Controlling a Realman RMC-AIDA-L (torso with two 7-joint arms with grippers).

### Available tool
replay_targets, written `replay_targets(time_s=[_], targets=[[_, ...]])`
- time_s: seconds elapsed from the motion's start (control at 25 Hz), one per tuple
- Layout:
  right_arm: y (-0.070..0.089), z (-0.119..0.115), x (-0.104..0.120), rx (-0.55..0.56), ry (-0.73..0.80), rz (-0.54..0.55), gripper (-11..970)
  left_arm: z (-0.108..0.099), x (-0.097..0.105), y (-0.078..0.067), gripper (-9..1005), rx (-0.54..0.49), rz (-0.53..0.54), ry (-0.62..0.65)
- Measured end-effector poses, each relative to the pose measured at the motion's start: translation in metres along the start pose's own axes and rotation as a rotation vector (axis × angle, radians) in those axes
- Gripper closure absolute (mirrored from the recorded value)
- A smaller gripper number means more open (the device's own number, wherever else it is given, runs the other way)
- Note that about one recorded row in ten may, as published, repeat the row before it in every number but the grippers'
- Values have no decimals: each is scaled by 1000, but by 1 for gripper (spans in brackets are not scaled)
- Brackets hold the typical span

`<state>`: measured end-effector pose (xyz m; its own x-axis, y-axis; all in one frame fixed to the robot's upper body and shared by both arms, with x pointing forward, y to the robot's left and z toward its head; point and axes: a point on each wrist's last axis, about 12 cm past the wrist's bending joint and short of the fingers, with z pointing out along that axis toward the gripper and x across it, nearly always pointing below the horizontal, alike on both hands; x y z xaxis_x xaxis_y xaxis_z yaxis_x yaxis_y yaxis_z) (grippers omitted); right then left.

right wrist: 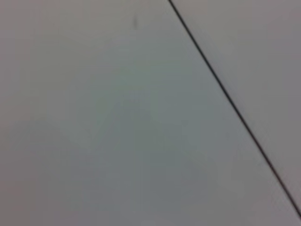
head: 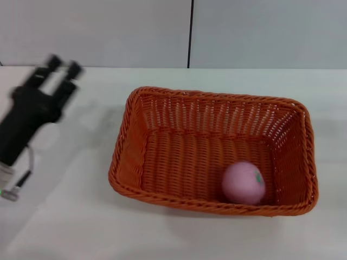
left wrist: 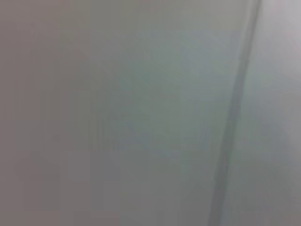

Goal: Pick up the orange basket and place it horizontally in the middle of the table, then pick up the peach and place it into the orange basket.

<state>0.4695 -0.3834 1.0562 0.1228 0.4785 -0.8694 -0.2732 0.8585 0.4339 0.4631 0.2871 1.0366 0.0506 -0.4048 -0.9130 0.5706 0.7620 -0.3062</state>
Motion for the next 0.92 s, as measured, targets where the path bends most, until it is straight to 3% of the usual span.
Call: replay_targets(time_s=[0.16,0.36,0.92], targets=[[-5,-5,-3,54,-42,8,534,-21,-10,6,456,-219,83,-167],[-9,-10,-4,104,-80,2,534,-33,-14,10,462,-336,157,-223],[-13,-14,-2,154,-93,-3,534,-32,-14,12,464,-344,157,-224]])
